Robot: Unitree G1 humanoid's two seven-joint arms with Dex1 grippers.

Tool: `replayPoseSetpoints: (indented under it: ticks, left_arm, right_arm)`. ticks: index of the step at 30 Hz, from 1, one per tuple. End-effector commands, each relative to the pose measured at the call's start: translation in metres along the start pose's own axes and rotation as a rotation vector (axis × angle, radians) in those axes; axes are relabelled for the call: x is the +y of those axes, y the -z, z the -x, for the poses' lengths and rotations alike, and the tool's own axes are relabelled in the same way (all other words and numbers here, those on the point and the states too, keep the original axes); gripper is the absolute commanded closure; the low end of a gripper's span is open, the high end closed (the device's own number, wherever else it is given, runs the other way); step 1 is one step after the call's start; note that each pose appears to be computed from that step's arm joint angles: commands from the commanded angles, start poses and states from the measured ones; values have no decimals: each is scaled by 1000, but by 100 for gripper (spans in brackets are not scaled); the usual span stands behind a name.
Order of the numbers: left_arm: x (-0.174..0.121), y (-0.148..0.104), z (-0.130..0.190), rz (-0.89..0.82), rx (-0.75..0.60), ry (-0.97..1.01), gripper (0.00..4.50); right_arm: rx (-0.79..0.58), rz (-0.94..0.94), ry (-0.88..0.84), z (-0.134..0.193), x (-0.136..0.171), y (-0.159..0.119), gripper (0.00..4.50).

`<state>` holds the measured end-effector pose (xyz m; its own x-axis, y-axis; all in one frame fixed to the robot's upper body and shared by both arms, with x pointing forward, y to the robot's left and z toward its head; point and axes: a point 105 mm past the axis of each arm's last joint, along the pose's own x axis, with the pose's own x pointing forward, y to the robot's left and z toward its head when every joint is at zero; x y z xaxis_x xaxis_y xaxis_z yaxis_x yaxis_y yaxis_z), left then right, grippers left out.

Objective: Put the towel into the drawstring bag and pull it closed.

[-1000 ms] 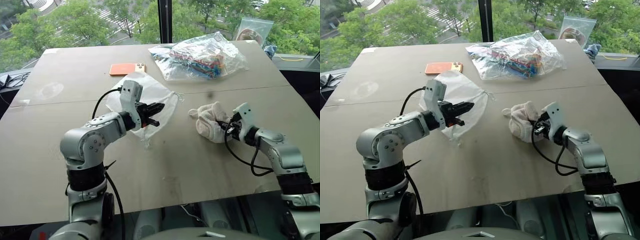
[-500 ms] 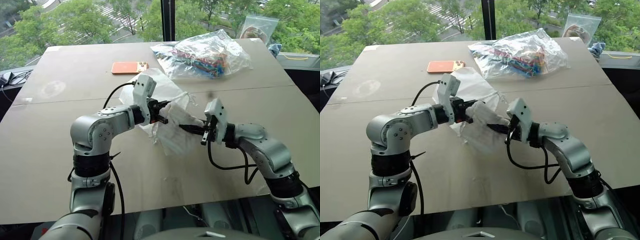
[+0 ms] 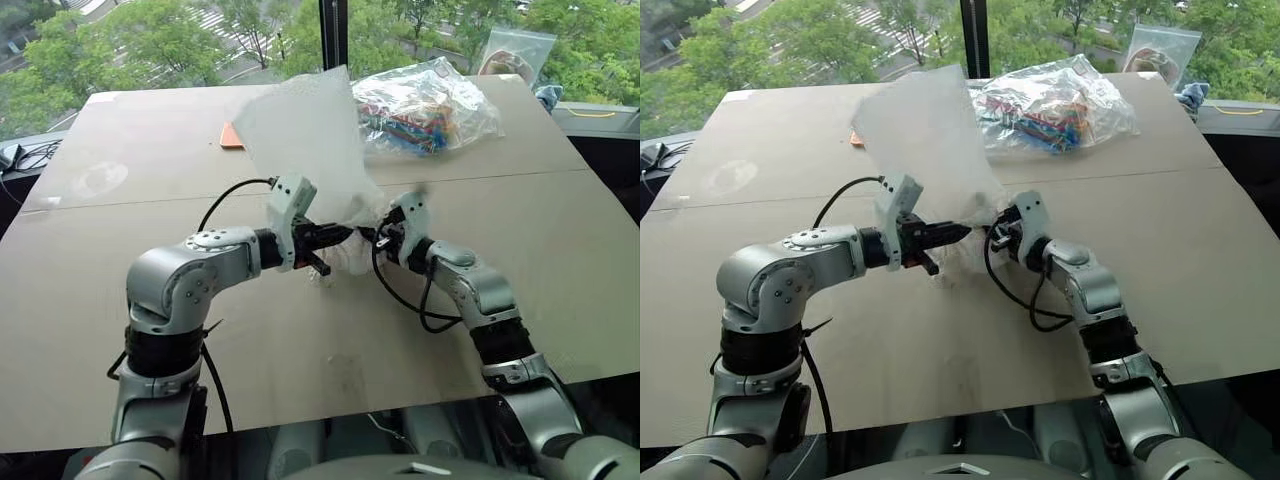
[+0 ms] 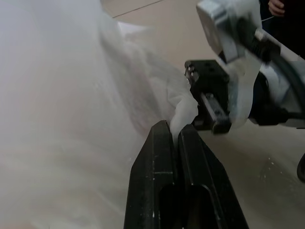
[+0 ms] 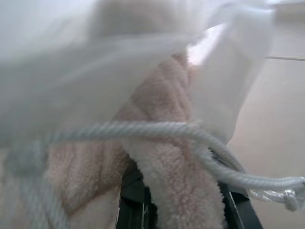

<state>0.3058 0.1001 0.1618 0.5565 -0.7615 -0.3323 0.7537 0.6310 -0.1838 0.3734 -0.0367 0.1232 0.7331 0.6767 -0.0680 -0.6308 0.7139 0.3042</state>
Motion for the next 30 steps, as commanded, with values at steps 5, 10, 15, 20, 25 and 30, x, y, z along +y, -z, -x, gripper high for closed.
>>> replayPoseSetpoints:
  ticks: [5, 10, 15, 20, 25, 30]
  left_arm:
    - [-14, -15, 0, 6, -66, 86, 450]
    - [-39, -38, -3, 88, -127, 254, 450]
    - [-49, -45, -6, 117, -134, 308, 450]
    - [-37, -30, -7, 124, -100, 233, 450]
    - [-2, -5, -8, 120, -57, 60, 450]
    - [-1, -10, -6, 127, -98, 74, 450]
  right_arm:
    - [-155, -205, -39, 0, 8, -29, 447]
    - [-148, -207, -89, -15, 32, -24, 447]
    - [-118, -133, -152, -29, 58, -12, 447]
    - [-141, -31, -269, -14, 67, -17, 362]
    - [-79, 256, -112, 15, 30, -8, 185]
    - [-27, 369, -240, 62, 43, -8, 185]
